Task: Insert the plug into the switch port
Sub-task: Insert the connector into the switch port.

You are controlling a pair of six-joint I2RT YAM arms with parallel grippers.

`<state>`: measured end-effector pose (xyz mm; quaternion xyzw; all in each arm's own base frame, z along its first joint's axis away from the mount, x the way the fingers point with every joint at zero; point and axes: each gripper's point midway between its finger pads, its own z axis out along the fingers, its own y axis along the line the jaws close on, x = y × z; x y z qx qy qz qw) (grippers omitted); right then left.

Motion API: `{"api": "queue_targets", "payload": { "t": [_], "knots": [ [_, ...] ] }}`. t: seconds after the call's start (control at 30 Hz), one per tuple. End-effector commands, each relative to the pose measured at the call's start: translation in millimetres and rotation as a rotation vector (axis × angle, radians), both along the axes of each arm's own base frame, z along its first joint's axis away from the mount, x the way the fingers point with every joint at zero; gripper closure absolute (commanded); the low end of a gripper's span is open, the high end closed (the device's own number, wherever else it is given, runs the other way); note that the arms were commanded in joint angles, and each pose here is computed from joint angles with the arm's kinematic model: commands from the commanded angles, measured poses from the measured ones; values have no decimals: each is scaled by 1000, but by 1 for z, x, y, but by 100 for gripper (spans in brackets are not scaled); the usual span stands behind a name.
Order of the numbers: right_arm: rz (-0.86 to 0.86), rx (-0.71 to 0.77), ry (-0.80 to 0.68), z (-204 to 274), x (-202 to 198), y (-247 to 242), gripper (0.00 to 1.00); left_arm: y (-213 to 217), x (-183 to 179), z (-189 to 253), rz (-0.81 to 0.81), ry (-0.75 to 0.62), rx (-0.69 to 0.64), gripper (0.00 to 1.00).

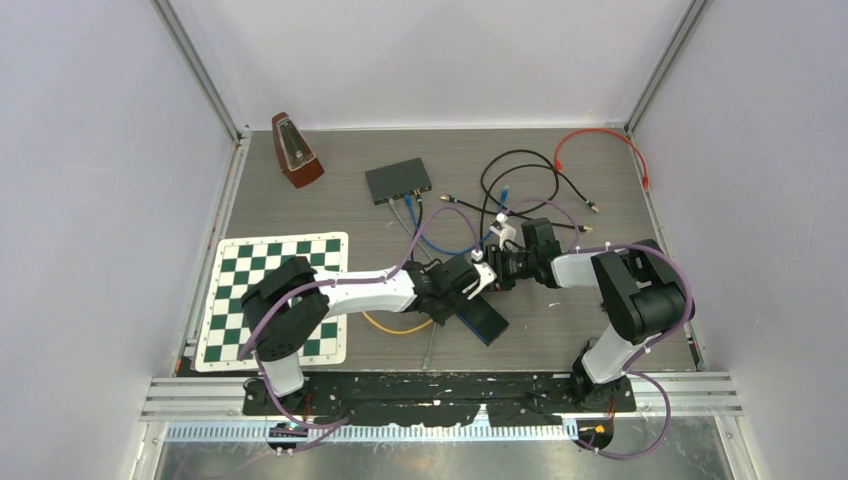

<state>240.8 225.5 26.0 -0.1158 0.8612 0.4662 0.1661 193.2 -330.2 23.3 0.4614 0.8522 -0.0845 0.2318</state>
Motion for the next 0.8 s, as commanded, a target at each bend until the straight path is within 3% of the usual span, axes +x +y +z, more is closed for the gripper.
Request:
{"api": "queue_targets", "payload": {
  "t": [0.0, 0.3, 0.63, 0.77],
  "knots": [
    [100, -11, 162, -17, -50, 12, 62, -81, 47, 52, -51, -175, -314, 100],
    [129, -32, 179, -23, -54, 14, 62, -99, 50, 67, -261, -258, -345, 100],
    [182, -34, 188, -23, -66, 22, 63, -102, 62, 70, -273, -270, -324, 100],
    [184, -35, 191, -23, -69, 25, 64, -103, 68, 78, -208, -237, -356, 100]
  ]
}}
